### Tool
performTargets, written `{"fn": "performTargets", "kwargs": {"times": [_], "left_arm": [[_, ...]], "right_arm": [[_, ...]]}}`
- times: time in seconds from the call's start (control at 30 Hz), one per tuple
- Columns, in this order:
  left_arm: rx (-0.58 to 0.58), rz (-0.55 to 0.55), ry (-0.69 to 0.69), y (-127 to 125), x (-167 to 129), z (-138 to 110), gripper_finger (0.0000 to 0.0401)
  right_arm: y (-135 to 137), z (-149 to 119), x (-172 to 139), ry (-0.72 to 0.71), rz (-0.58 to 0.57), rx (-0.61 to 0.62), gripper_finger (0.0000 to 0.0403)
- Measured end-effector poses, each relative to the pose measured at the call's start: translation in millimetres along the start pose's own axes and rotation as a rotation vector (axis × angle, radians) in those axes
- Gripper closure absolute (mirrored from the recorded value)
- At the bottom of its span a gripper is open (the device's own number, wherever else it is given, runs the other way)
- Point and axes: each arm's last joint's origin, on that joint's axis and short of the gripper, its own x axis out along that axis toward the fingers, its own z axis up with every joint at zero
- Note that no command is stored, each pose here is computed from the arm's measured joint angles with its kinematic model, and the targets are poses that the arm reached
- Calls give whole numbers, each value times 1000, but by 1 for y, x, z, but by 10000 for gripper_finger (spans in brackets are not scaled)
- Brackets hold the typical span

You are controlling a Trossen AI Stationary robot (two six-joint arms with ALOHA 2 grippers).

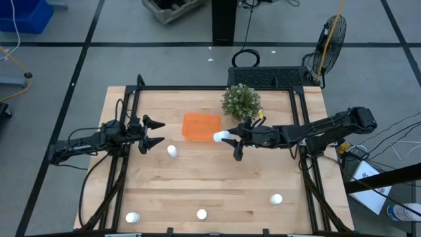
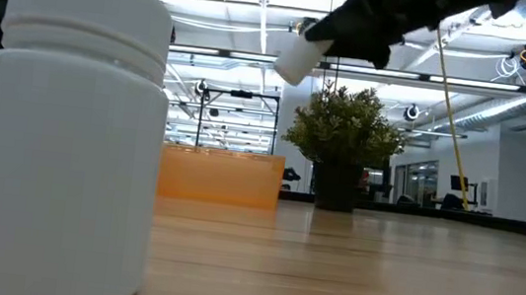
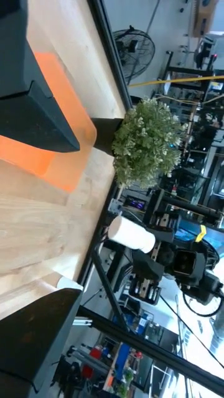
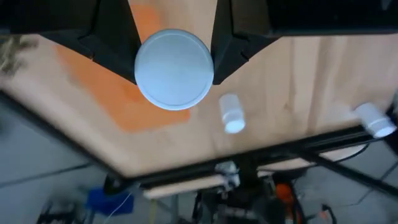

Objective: Pick and place pill bottles into a basket
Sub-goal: Put the white pill bottle into the orange bin

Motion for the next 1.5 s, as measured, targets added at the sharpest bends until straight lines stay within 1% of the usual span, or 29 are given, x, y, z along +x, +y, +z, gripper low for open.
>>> {"fn": "performTargets", "kwargs": {"times": [0.13,0.23,0.3,0.5,0.63,0.7,0.8,0.9,1.1,1.17,1.27,1.37,1.5], "left_arm": [[0,0,0,0,0,0,22],[0,0,0,0,0,0,22],[0,-4,-12,0,0,1,22],[-37,-7,-15,-1,0,1,22],[-47,-8,-16,-1,0,2,22],[-47,-8,-16,-1,0,2,22],[-46,-7,-15,-1,0,2,22],[-45,-7,-16,-1,0,2,22],[-42,-7,-16,-1,0,2,22],[-43,-7,-15,-1,0,2,22],[-43,-7,-16,-1,0,2,22],[-43,-7,-16,-1,0,2,22],[-44,-7,-16,-1,0,2,22]], "right_arm": [[5,11,11,-23,-23,-63,254],[6,16,30,4,-47,-96,254],[4,18,43,64,-77,-120,254],[-3,38,78,209,-152,-145,254],[-13,54,96,293,-204,-150,254],[-21,60,105,325,-220,-128,254],[-35,62,118,356,-173,-78,254],[-50,58,125,390,-162,-32,254],[-70,51,128,456,-211,35,254],[-73,48,129,477,-215,44,254],[-73,40,141,486,-194,51,254],[-74,21,151,555,-206,51,254],[-77,9,162,585,-193,66,254]]}}
